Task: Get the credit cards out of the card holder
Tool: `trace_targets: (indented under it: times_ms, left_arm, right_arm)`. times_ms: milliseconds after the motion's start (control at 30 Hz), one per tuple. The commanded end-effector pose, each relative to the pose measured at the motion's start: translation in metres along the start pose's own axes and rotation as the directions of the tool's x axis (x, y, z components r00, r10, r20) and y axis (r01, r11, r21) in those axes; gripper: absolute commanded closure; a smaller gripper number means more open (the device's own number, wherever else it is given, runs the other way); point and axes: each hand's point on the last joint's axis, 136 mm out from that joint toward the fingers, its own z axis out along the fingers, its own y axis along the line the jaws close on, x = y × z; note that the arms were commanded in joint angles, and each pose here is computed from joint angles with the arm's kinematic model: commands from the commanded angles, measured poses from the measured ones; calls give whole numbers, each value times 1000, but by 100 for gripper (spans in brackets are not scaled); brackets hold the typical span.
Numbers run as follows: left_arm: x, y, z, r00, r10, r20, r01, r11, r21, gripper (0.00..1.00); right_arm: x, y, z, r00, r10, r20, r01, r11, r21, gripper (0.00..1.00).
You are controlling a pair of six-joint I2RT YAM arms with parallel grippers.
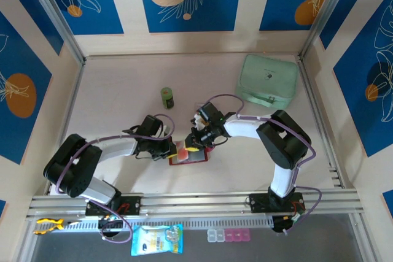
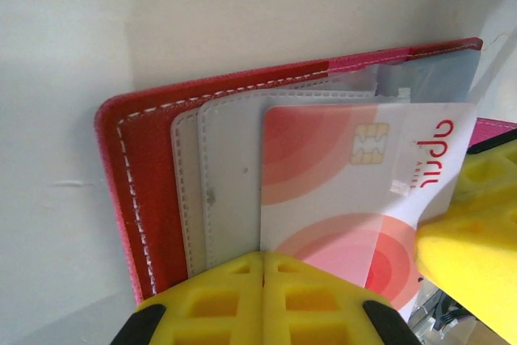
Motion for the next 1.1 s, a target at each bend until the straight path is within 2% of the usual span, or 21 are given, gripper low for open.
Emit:
trace_targets:
  times_ms: [0, 233, 600, 1067]
  left_arm:
    - [2, 4, 2, 1000, 0, -13, 0, 1000, -31, 100]
    - [3, 4, 2, 1000, 2, -14, -2, 1000, -31, 100]
    - [4, 5, 1, 1000, 1, -13, -1, 999, -35, 100]
    - [3, 4, -1, 1000, 4, -7, -4, 1000, -31, 100]
  right_arm:
    - [6, -6, 5, 999, 23, -31, -23, 1000, -15, 86]
    - [6, -21, -4, 999, 32, 3, -32, 998, 55, 92]
    - [10, -36, -32, 1000, 4, 27, -9, 981, 194, 93]
    - [9, -28, -37, 999, -29, 33, 20, 971, 239, 93]
